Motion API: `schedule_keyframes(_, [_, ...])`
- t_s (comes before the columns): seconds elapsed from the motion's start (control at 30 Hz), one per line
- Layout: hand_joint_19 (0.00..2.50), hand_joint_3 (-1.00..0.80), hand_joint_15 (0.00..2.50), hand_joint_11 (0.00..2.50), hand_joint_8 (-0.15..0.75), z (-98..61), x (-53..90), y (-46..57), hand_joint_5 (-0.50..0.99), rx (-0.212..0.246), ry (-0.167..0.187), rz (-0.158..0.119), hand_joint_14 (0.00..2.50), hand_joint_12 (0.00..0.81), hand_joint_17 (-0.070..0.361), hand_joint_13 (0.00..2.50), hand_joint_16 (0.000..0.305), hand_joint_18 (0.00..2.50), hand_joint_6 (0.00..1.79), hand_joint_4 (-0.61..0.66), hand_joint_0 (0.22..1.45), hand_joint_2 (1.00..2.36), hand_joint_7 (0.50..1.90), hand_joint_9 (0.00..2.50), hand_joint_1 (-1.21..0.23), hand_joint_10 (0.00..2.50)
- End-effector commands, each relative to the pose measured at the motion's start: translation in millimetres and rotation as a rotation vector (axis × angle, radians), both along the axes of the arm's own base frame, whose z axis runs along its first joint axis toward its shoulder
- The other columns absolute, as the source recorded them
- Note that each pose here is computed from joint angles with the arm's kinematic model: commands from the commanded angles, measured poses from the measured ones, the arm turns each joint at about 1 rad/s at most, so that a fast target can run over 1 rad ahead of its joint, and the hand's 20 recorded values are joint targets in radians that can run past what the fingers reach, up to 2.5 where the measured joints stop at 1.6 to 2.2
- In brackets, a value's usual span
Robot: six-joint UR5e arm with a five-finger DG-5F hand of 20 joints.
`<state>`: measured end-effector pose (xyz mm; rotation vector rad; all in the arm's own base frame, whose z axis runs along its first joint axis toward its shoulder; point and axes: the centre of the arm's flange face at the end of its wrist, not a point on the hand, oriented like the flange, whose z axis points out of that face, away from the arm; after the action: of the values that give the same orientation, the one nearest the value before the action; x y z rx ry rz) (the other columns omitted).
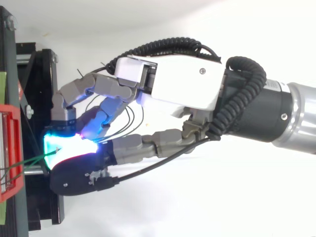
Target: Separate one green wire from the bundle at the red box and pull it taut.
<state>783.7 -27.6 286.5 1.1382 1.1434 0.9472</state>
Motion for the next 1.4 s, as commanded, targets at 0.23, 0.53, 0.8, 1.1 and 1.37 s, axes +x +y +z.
schedule_keyframes(0.23, [0.38,-0.27,0.37,0.81,0.360,9.9,-9.1,-3.5,-0.18,-0.015,0.044,-0.005,0.01,0.360,0.111,0.85,0.049,0.90,0.90,0.20,0.62,1.02,1.14,1.00,-0.80,0.02])
schedule_keyframes(0.53, [0.42,-0.45,0.39,0.80,0.368,13.8,-14.5,-10.5,-0.16,-0.050,0.080,-0.014,0.01,0.365,0.115,0.90,0.051,0.92,0.89,0.22,0.55,1.00,1.13,1.08,-0.47,0.02])
schedule_keyframes(0.8, [0.43,-0.31,0.40,0.79,0.367,14.7,-12.2,-14.9,-0.16,-0.088,0.063,-0.044,0.01,0.371,0.116,0.92,0.051,0.93,0.87,0.21,0.58,1.01,1.16,1.09,-0.51,0.02])
schedule_keyframes(1.1, [0.40,-0.12,0.40,0.81,0.382,20.6,-7.1,-19.5,-0.17,-0.151,0.020,-0.086,0.01,0.375,0.118,0.92,0.052,0.95,0.88,0.20,0.57,1.02,1.20,1.07,-0.69,0.02])
schedule_keyframes(1.37, [0.41,-0.12,0.53,1.14,0.382,19.5,-8.1,-10.3,-0.17,-0.100,0.019,-0.094,0.02,0.366,0.112,0.98,0.050,0.94,0.89,0.16,0.59,1.02,1.16,1.14,-0.73,0.02])
